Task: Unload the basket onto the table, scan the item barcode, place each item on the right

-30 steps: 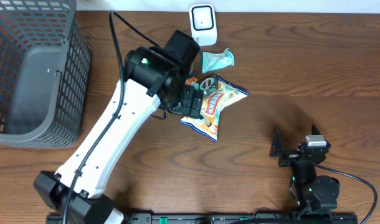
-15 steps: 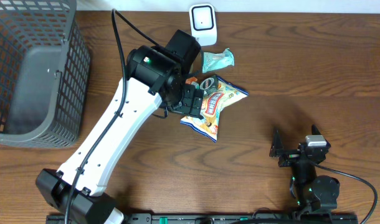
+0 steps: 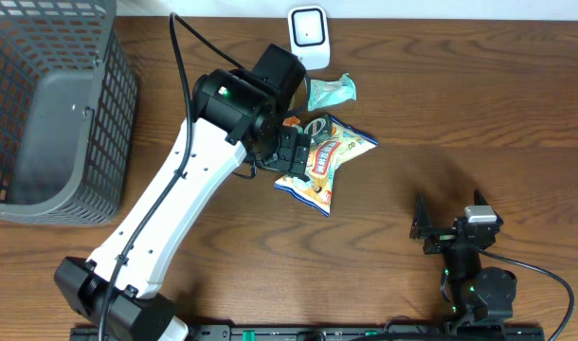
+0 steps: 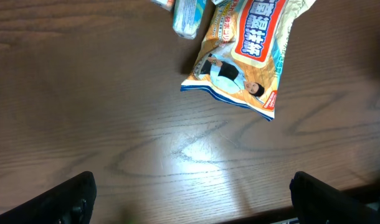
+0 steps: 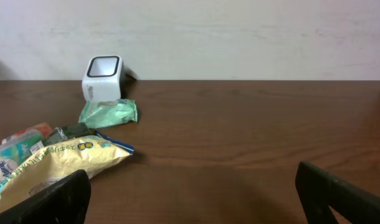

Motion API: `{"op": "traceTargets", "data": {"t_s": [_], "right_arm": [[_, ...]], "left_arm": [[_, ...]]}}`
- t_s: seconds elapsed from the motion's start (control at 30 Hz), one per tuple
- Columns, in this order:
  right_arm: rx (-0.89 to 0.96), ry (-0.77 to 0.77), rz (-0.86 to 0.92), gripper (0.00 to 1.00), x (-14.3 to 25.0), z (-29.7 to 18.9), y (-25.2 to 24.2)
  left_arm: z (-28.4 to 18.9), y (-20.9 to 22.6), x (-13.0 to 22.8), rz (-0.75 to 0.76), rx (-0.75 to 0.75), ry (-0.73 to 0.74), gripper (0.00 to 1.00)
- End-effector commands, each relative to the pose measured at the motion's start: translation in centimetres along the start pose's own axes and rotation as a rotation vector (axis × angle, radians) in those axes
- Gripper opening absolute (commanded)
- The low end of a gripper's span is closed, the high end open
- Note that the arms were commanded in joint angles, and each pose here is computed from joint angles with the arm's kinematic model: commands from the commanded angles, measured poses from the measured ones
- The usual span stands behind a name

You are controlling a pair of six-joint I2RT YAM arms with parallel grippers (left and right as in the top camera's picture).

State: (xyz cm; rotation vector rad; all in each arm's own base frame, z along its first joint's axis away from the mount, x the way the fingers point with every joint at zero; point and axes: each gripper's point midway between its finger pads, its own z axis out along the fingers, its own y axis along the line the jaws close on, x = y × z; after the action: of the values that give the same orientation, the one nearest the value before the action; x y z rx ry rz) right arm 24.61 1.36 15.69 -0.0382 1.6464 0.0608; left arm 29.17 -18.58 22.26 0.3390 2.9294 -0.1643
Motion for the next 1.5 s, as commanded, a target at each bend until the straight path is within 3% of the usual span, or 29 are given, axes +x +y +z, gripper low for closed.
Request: {"op": "traceTargets", "data": {"t_s": [0.0, 0.53, 1.07, 1.47], "right_arm": [[0.002, 0.001, 0.010, 0.99, 0.1, 0.0, 0.0], [0.002, 0.001, 0.010, 0.99, 0.1, 0.0, 0.0], [0.002, 0.001, 0.010, 0.99, 0.1, 0.0, 0.0], [0.001, 0.001, 0.010, 0.99, 0.1, 0.0, 0.0]], "left_arm": [[0.4, 0.3, 0.0, -0.005, -0.019, 0.006, 0.98], [0.8, -0.6, -2.6, -0.007, 0.013, -0.085, 0.97], [3.8, -0.4, -3.3, -0.083, 0.009, -0.073, 0.98], [3.6, 4.9, -3.4, -0.266, -0.055, -0.047, 0.98]]}}
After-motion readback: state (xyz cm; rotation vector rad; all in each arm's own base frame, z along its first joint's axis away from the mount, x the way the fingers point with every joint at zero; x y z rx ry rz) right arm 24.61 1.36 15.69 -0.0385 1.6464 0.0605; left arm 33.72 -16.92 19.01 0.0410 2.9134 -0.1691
